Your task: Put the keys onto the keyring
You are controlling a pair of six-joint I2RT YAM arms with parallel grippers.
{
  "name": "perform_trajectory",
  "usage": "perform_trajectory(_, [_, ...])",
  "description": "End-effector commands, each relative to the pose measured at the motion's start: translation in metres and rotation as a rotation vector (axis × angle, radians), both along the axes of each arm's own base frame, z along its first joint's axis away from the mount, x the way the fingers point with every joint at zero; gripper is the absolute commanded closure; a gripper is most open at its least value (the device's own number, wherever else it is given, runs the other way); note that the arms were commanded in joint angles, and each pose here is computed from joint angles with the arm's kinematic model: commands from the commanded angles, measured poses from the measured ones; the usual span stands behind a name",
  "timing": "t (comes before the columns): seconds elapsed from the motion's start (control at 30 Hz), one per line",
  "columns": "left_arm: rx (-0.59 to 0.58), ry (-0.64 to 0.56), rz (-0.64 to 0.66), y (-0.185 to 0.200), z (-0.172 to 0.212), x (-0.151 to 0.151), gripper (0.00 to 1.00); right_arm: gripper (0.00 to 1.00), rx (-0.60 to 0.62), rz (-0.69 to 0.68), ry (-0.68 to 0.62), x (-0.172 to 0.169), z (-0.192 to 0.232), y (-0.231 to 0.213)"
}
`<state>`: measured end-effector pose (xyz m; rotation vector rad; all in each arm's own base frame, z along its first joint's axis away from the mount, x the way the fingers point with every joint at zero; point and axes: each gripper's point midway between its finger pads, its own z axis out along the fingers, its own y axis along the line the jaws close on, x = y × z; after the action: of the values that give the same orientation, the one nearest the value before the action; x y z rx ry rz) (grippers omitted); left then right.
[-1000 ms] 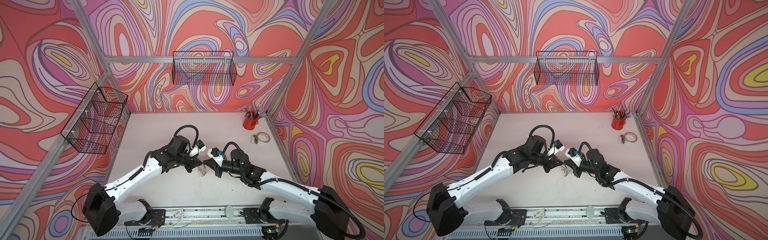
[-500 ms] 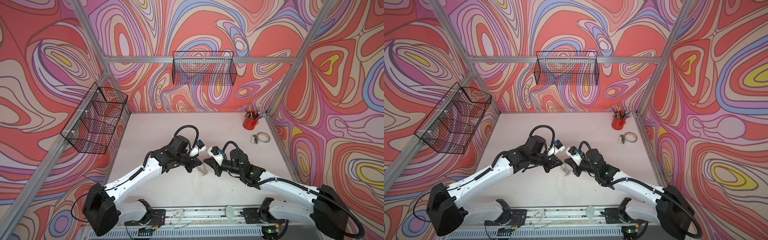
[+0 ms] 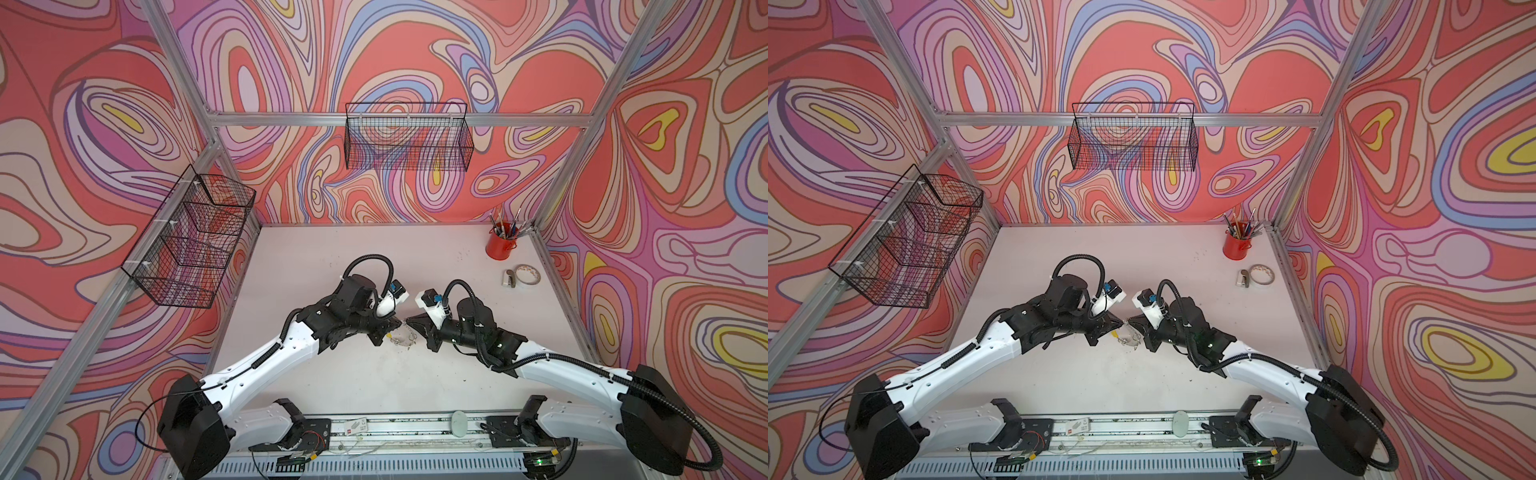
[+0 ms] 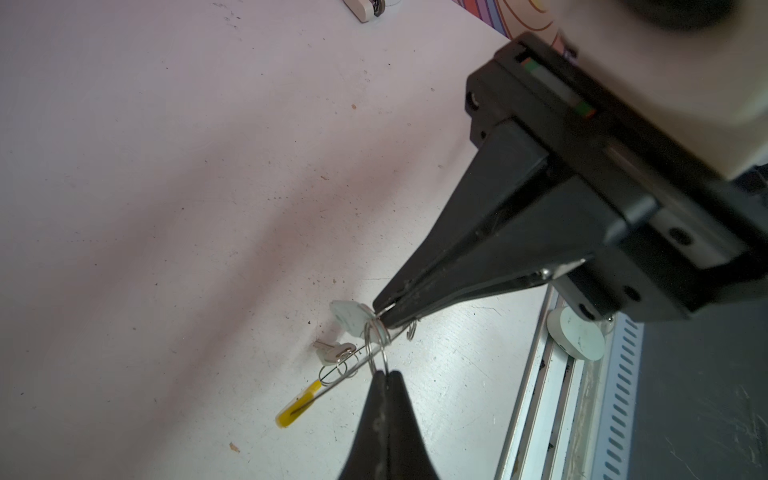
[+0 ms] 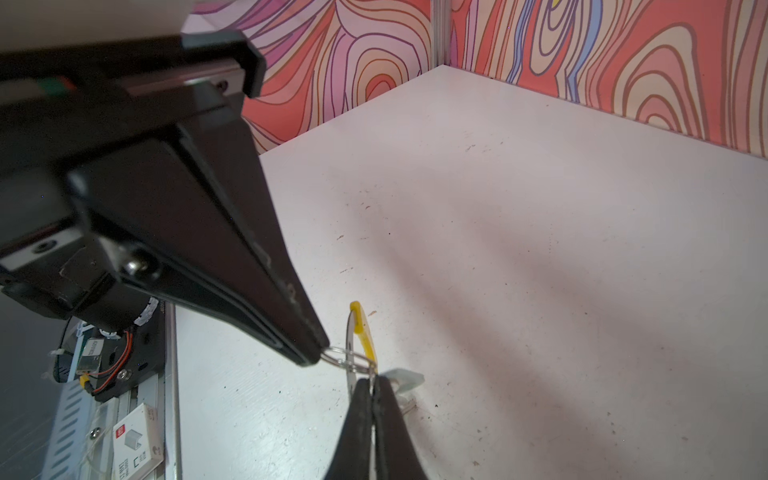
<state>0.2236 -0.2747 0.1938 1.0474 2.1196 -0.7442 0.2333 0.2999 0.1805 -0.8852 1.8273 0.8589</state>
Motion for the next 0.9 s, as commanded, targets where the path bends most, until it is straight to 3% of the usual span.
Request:
perform_trajectory(0.0, [-0.066,-0.128,0.037,-0.001,0.027,0.008,1.0,0.91,0.002,0.002,0.049,0.0,-0.001,0.001])
perform_trajectory(0.07, [-0.097,-0.174,0.064,-0.002,0.036,0.013,1.0,0.91,0.006,0.008,0.053,-0.002,0.0,0.001])
perform_trajectory(0.13, [-0.099,-0.171,0.072,-0.003,0.036,0.014,1.0,1.0,0.016,0.005,0.051,-0.001,0.001,0.0])
perform_trajectory(0.37, [-0.108,-0.117,0.096,-0.006,0.027,0.014,1.0,1.0,0.024,-0.067,0.064,0.005,-0.008,-0.012])
perform_trajectory(0.4, [-0.117,-0.11,0.107,-0.006,0.026,0.014,1.0,0.91,0.027,-0.1,0.064,0.007,-0.01,-0.017])
perform_trajectory(0.5, [-0.115,-0.093,0.129,-0.002,0.022,0.013,1.0,0.81,0.037,-0.23,0.066,0.019,-0.014,-0.035])
perform_trajectory(0.53, [-0.111,-0.083,0.132,-0.002,0.02,0.012,0.98,0.69,0.036,-0.323,0.085,0.028,-0.018,-0.047])
perform_trajectory(0.67, [-0.024,-0.014,0.105,0.0,-0.003,0.007,0.8,0.52,0.034,-0.516,0.196,0.049,-0.032,-0.082])
perform_trajectory(0.77, [0.067,0.054,0.072,0.001,-0.022,0.002,0.75,0.53,0.016,-0.627,0.324,0.06,-0.055,-0.103])
perform_trajectory(0.87, [0.119,0.101,0.072,0.001,-0.032,0.003,0.72,0.57,-0.042,-0.609,0.448,0.056,-0.084,-0.099])
